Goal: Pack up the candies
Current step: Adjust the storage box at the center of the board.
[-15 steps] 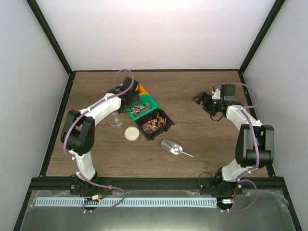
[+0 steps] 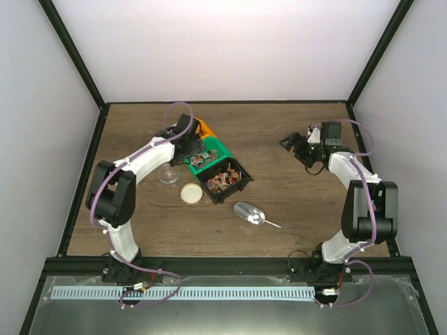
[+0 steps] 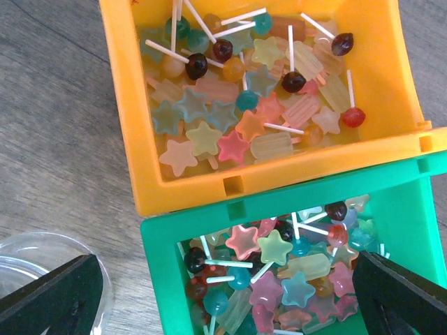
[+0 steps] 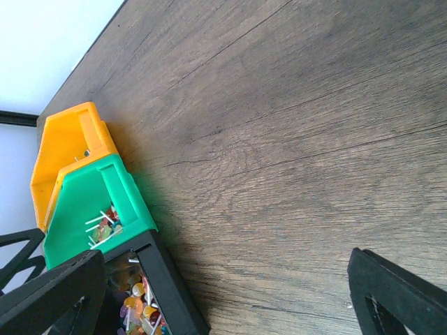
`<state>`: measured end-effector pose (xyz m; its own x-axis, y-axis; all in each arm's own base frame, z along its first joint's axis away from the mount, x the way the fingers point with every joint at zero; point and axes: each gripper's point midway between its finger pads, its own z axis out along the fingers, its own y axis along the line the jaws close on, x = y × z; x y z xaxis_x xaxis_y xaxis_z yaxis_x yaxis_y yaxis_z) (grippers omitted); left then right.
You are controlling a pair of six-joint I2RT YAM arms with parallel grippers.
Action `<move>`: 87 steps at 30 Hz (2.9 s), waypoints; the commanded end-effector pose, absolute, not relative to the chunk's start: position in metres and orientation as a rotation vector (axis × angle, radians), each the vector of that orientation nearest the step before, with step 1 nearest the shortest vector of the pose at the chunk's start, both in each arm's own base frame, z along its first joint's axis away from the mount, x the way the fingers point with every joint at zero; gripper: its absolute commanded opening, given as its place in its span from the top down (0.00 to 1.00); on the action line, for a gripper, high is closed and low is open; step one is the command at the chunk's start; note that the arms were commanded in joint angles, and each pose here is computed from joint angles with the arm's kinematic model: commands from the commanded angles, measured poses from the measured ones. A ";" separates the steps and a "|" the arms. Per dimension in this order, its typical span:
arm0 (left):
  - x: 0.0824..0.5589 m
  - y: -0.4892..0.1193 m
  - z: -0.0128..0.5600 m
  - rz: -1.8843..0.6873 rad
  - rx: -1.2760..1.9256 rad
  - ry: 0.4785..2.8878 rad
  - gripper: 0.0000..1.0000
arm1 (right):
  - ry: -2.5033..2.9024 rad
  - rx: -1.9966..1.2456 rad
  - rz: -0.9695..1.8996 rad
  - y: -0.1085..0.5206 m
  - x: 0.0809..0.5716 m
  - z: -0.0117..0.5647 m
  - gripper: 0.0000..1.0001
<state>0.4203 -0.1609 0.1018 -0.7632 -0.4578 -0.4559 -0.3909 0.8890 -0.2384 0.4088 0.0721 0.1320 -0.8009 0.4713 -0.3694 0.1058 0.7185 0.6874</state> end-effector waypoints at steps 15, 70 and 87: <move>0.419 -0.166 0.101 -0.201 -0.592 2.549 0.28 | 2.385 0.412 0.912 0.069 0.419 0.143 0.19; 0.498 -0.241 0.110 -0.319 0.135 2.565 0.61 | 2.428 0.425 0.884 0.066 0.414 0.130 0.41; 0.444 -0.246 0.162 -0.613 -0.815 2.505 0.29 | 2.446 0.477 0.893 0.066 0.411 0.117 0.32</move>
<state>0.4619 -0.2298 0.1467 -0.7885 -0.4781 -0.3869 -0.3110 0.8527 -0.4198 0.4094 0.0704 0.1214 -0.8242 0.4563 -0.3355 0.1349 0.7335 0.6662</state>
